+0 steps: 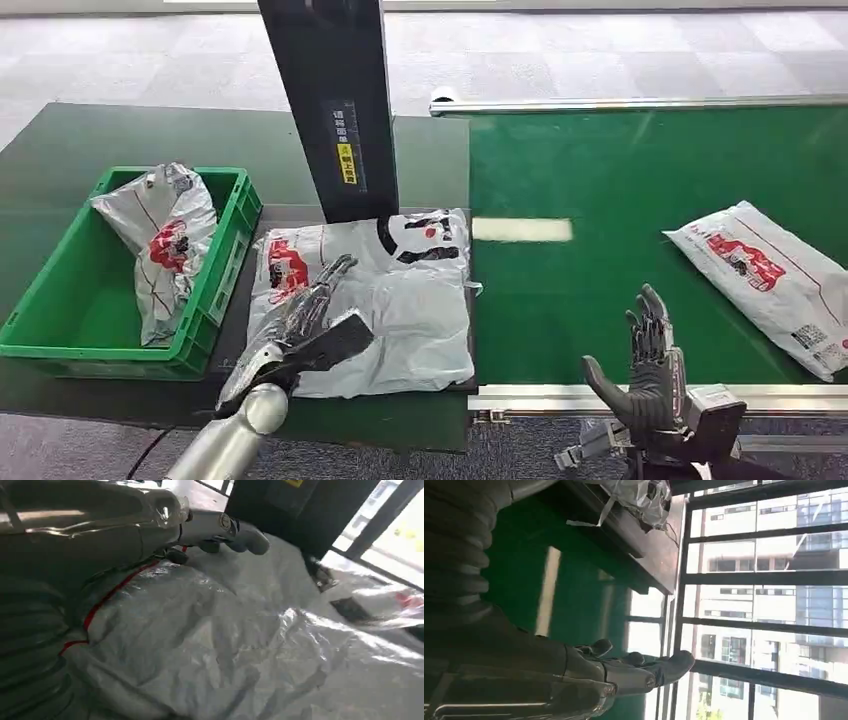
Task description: Moved the parcel from conveyor to table for the left to box.
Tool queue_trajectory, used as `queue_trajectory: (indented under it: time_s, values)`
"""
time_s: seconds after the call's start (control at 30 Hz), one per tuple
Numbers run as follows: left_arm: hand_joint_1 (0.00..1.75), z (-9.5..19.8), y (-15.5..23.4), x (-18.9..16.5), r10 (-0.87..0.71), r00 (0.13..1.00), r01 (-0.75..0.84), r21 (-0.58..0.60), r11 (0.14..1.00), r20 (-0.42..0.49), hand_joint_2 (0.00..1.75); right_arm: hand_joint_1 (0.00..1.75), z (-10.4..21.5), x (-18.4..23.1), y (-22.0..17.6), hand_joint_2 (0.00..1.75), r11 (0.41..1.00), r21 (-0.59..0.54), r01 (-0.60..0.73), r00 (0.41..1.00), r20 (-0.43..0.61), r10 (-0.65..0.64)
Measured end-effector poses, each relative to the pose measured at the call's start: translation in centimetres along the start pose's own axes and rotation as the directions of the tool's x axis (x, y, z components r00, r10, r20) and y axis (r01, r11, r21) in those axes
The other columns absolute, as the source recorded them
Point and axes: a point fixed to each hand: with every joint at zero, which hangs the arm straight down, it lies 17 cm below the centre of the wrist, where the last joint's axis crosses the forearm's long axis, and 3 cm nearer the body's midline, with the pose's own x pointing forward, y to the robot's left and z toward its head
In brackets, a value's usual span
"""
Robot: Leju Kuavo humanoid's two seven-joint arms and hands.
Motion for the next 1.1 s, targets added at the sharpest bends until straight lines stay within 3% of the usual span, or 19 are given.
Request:
queue_trajectory:
  time_s: [0.03,0.07,0.1,0.13,0.5,0.73,1.1]
  values:
    - [0.00,-0.2,0.0,-0.3,-0.029,1.000,0.029,0.000,1.000,-0.011,1.75,0.00,0.0,-0.1,0.0,1.75,1.000,-0.005,0.008,1.000,-0.010,-0.008]
    - [0.14,-0.4,-0.1,-0.5,-0.043,0.999,0.043,-0.001,0.999,-0.020,1.75,0.00,0.0,-0.3,-0.1,1.75,1.000,-0.013,0.016,1.000,-0.019,-0.016]
    - [1.54,-0.6,-0.1,-0.6,-0.051,0.998,0.051,0.000,0.999,-0.026,1.75,0.00,0.0,-0.4,-0.2,1.75,0.999,-0.023,0.023,0.999,-0.027,-0.024]
    - [1.75,-0.7,-0.2,-0.7,-0.058,0.998,0.058,0.001,0.998,-0.030,1.75,0.00,0.0,-0.6,-0.3,1.75,0.999,-0.031,0.029,0.999,-0.038,-0.030]
    - [1.75,-1.0,1.7,0.1,-0.071,0.997,0.068,0.126,0.990,0.024,1.75,0.00,0.5,-4.3,0.0,1.75,0.992,-0.069,0.109,0.978,-0.171,-0.119]
    - [1.75,0.2,3.8,2.2,0.036,0.992,-0.065,0.246,0.967,0.118,1.75,0.00,0.8,-8.0,-0.8,1.75,0.989,-0.095,-0.110,0.960,-0.267,0.081]
    - [1.75,3.0,9.3,7.1,0.077,0.933,-0.235,0.433,0.870,0.352,1.75,0.00,-0.1,-7.0,-0.2,1.75,0.971,-0.080,-0.224,0.961,-0.181,0.207]
